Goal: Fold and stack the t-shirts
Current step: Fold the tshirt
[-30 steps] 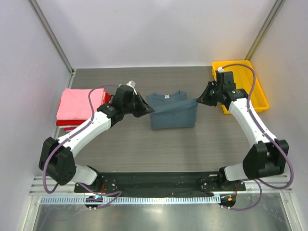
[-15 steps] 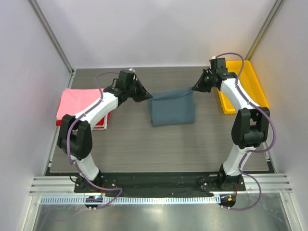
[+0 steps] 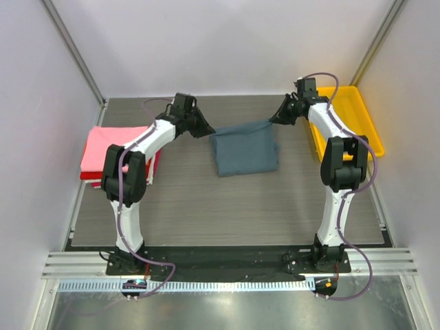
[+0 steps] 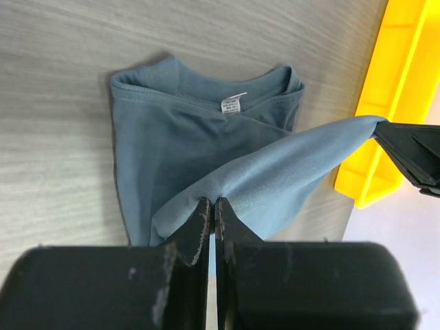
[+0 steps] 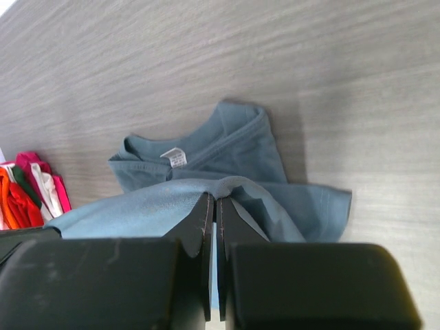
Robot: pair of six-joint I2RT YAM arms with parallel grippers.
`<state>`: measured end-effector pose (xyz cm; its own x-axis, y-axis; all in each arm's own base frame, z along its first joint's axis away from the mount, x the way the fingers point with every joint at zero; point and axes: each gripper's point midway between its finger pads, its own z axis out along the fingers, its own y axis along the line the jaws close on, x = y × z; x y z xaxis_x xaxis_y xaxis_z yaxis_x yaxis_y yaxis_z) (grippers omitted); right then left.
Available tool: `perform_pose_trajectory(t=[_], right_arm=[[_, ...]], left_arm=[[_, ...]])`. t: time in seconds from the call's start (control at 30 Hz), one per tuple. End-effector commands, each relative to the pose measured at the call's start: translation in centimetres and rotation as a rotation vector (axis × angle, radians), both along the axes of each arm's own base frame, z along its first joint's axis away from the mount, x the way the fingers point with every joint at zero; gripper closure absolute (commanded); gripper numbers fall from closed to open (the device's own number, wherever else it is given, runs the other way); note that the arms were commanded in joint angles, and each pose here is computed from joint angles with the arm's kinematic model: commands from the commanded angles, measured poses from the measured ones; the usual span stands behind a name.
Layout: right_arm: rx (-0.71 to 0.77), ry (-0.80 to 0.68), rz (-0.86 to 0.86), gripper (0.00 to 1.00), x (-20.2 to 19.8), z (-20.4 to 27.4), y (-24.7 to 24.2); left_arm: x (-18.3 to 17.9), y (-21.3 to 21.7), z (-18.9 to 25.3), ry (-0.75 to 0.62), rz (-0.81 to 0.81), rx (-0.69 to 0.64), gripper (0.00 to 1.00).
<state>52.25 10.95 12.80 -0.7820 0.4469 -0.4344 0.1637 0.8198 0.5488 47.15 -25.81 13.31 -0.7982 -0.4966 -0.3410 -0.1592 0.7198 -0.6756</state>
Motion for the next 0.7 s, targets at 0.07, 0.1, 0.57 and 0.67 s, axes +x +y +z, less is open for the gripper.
perform_pose_trajectory(t=[0.07, 0.1, 0.57, 0.67], right_arm=[[0.021, -0.113, -0.042, 0.99, 4.1, 1.9, -1.9], [0.03, -0.122, -0.046, 0.99, 4.6, 2.2, -1.9], [0.097, -0.221, -0.04, 0.38, 5.1, -0.4, -3.5], [0.158, -0.301, -0.015, 0.37, 3.8, -0.9, -3.5]], left_arm=[[2.5, 2.1, -0.4, -0.02, 0.041, 0.074, 1.0], [3.0, 2.2, -0.5, -0.019, 0.045, 0.076, 1.0], [6.0, 3.5, -1.8, -0.108, 0.023, 0.143, 0.34], [5.3, 2.5, -1.3, -0.152, -0.024, 0.087, 0.34]])
